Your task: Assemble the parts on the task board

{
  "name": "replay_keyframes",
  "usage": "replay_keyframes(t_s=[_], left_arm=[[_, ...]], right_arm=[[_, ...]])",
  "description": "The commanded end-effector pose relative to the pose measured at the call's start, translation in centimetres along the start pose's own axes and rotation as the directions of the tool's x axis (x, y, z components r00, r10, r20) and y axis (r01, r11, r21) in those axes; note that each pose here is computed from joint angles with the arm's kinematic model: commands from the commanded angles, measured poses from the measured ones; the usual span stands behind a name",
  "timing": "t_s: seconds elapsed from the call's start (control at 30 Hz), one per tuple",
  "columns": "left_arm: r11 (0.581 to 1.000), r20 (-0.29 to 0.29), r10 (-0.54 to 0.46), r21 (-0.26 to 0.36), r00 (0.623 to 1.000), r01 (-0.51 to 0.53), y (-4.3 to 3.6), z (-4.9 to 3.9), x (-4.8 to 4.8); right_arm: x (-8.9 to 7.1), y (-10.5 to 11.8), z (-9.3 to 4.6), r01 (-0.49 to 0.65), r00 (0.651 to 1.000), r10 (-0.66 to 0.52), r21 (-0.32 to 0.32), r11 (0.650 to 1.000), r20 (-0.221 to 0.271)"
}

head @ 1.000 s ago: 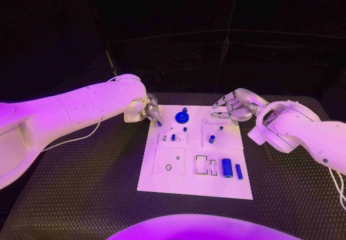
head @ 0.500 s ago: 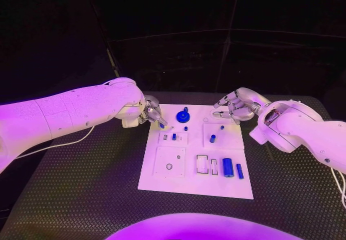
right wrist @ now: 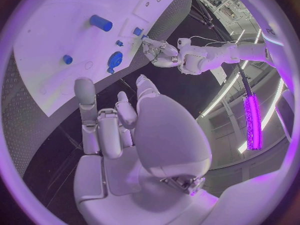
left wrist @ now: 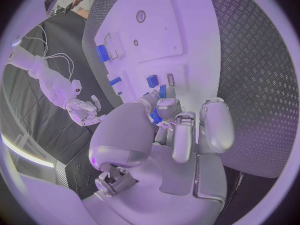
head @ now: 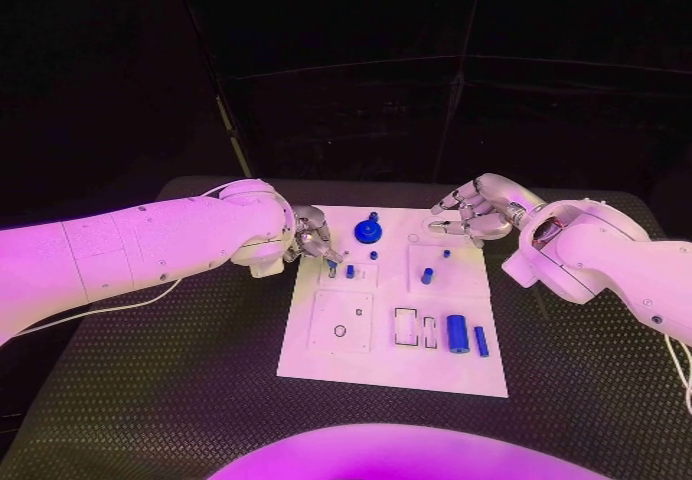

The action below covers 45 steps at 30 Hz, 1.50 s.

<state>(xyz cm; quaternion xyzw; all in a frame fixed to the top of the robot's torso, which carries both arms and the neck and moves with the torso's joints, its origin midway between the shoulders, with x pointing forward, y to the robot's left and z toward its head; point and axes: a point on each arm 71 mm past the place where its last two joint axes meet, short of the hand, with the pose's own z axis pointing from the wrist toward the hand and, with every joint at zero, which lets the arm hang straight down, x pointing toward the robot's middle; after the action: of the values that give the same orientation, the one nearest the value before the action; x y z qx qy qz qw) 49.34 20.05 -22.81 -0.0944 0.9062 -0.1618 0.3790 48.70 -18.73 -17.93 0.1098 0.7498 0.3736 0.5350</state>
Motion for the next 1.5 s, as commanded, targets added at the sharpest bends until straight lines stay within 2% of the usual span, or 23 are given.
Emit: replay_keyframes(t_s=[0.03, 0.57, 1.13, 1.5], left_arm=[[0.999, 0.076, 0.037, 0.001, 0.996, -0.037, -0.05, -0.05, -0.40], [0.998, 0.032, 0.064, -0.008, 0.997, -0.064, 0.12, 0.35, 1.04], [0.995, -0.025, 0.097, -0.018, 0.995, -0.098, 0.20, 0.52, 1.70], [0.994, -0.044, 0.107, -0.023, 0.993, -0.108, 0.43, 0.47, 1.80]], right_arm=[[0.0, 0.2, 0.0, -0.002, 1.000, 0.002, -0.012, 1.000, -0.007], [0.0, 0.2, 0.0, -0.002, 1.000, 0.002, -0.015, 1.000, -0.007], [0.0, 0.2, 0.0, -0.002, 1.000, 0.002, -0.016, 1.000, -0.009], [0.0, 0.2, 0.0, -0.002, 1.000, 0.002, -0.017, 1.000, -0.011]])
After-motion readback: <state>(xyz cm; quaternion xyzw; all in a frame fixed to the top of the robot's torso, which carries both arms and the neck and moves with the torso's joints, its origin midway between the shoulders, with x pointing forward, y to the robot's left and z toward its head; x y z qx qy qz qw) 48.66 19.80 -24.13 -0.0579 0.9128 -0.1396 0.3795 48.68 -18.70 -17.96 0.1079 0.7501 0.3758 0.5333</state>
